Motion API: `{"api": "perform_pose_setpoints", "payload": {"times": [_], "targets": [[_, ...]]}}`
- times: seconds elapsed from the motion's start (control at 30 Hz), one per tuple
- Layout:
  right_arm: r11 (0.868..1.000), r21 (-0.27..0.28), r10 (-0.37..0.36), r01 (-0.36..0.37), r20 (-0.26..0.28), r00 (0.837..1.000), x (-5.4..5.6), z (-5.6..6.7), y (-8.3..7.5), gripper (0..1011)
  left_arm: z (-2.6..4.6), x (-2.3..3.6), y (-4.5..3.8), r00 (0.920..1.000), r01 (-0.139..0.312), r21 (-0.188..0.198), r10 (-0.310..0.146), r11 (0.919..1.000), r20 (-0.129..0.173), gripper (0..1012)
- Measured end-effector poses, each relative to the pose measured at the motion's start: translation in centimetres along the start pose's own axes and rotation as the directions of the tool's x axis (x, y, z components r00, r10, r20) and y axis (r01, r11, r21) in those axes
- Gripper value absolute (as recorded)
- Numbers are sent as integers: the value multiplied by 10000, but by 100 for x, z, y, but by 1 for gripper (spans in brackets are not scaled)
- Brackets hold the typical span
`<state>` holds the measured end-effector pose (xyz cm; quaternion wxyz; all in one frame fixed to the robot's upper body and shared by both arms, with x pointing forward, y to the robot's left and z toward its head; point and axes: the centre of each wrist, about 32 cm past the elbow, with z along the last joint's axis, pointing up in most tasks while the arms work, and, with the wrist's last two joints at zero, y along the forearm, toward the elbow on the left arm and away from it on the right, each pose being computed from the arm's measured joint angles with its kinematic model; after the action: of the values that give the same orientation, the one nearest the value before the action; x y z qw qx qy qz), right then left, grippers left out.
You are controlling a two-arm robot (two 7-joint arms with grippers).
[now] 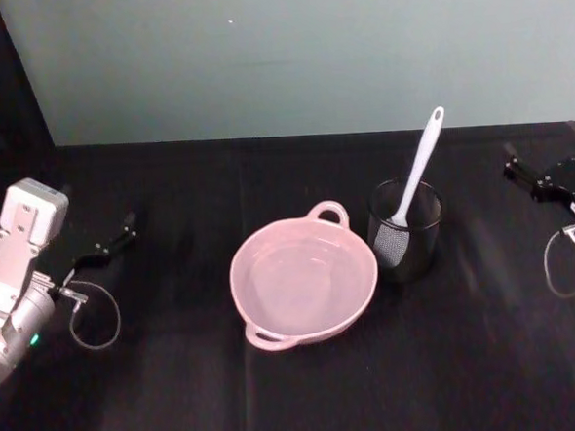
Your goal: Use the one hand to pick up the spoon and stir the clear water in the bowl.
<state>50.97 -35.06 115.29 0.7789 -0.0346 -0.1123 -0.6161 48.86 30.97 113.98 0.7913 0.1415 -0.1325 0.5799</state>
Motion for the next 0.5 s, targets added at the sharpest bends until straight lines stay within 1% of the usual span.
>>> {"api": "perform_pose_setpoints", "payload": {"times": [0.5], "targets": [[10000, -8, -13, 13, 30, 10000, 1, -3, -3, 1002, 0, 0, 0, 10000, 0, 0, 0, 10000, 1, 1011]]}}
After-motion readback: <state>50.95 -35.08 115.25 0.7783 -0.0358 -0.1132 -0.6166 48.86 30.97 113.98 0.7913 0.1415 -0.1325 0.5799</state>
